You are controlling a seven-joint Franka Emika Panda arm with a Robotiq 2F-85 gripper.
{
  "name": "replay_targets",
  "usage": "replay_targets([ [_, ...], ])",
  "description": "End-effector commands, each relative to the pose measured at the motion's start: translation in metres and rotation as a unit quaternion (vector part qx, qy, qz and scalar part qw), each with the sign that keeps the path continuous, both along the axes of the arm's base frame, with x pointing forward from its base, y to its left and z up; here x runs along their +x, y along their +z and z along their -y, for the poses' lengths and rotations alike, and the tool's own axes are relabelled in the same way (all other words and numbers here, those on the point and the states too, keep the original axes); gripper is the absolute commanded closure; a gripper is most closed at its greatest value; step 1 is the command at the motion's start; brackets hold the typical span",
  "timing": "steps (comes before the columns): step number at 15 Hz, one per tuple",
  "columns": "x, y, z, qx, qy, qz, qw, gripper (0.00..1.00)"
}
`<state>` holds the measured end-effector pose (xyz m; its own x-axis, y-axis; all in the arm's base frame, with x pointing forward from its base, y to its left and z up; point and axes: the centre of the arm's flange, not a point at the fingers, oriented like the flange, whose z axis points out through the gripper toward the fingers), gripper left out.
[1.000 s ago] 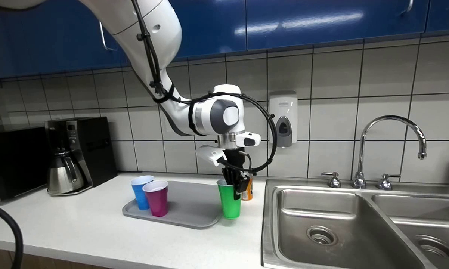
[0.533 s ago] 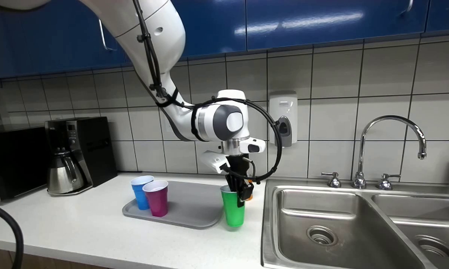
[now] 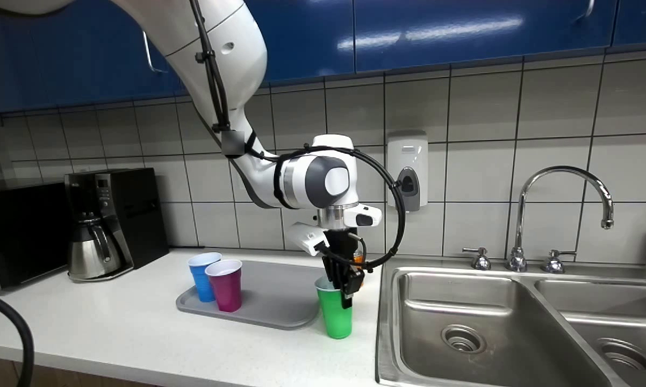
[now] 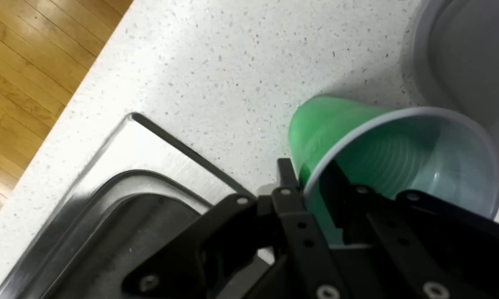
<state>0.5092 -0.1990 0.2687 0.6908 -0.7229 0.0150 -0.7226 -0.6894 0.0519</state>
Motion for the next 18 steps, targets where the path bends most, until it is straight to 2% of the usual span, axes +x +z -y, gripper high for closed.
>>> replay_targets([
  [1, -0.005, 0.006, -0.001, 0.002, -0.013, 0.012, 0.9998, 0.44],
  [7, -0.011, 0.029, 0.002, 0.007, -0.022, 0.043, 0.9988, 0.01],
  [14, -0.035, 0.064, 0.007, 0.018, -0.038, 0.075, 0.9963, 0.0],
  [18, -0.034, 0.081, -0.004, 0.019, -0.025, 0.088, 0.9956, 0.0],
])
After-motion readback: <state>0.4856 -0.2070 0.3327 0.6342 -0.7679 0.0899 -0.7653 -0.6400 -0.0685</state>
